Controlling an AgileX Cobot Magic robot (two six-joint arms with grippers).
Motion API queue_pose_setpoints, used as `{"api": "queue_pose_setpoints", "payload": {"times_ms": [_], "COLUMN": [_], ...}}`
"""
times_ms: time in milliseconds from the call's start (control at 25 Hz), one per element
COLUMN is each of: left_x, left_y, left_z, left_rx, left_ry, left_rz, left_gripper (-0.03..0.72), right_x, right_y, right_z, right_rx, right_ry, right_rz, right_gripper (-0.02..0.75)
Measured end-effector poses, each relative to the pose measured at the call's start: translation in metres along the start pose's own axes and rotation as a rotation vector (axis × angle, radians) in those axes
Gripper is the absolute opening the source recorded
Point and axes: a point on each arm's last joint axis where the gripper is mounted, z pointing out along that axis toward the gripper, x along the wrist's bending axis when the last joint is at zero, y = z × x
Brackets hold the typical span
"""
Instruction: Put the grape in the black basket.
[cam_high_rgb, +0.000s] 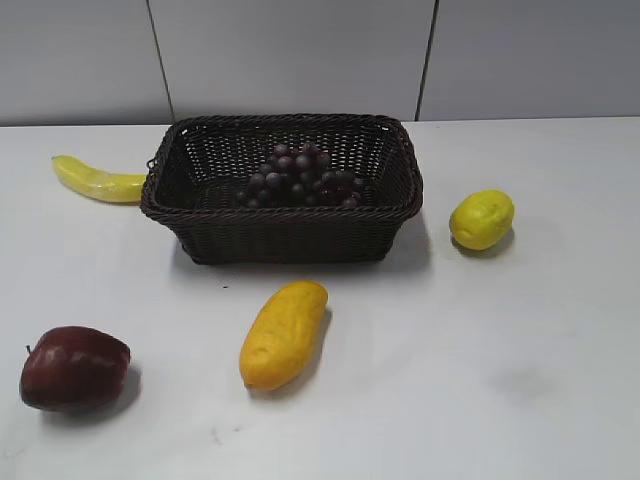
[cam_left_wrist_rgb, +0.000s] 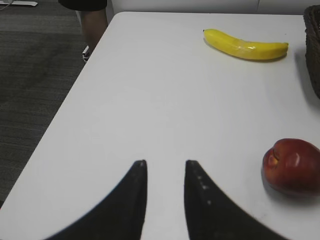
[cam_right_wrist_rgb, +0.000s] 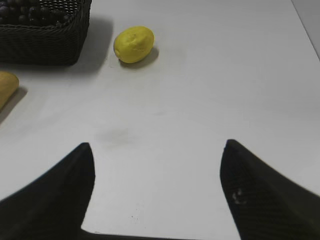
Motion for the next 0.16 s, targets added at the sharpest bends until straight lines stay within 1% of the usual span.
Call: {"api": "queue_pose_setpoints", "payload": {"times_ms": [160], "left_x": [0.0000], "left_y": [0.0000], "left_z": [0.0000], "left_rx": [0.000], "left_ry": [0.000], "left_rz": [0.000], "left_gripper": [0.228], "right_x": [0.0000], "right_y": [0.0000], "right_z": [0.0000], "right_rx": [0.000], "right_ry": [0.000], "right_rz": [0.000], "right_gripper": [0.594]}}
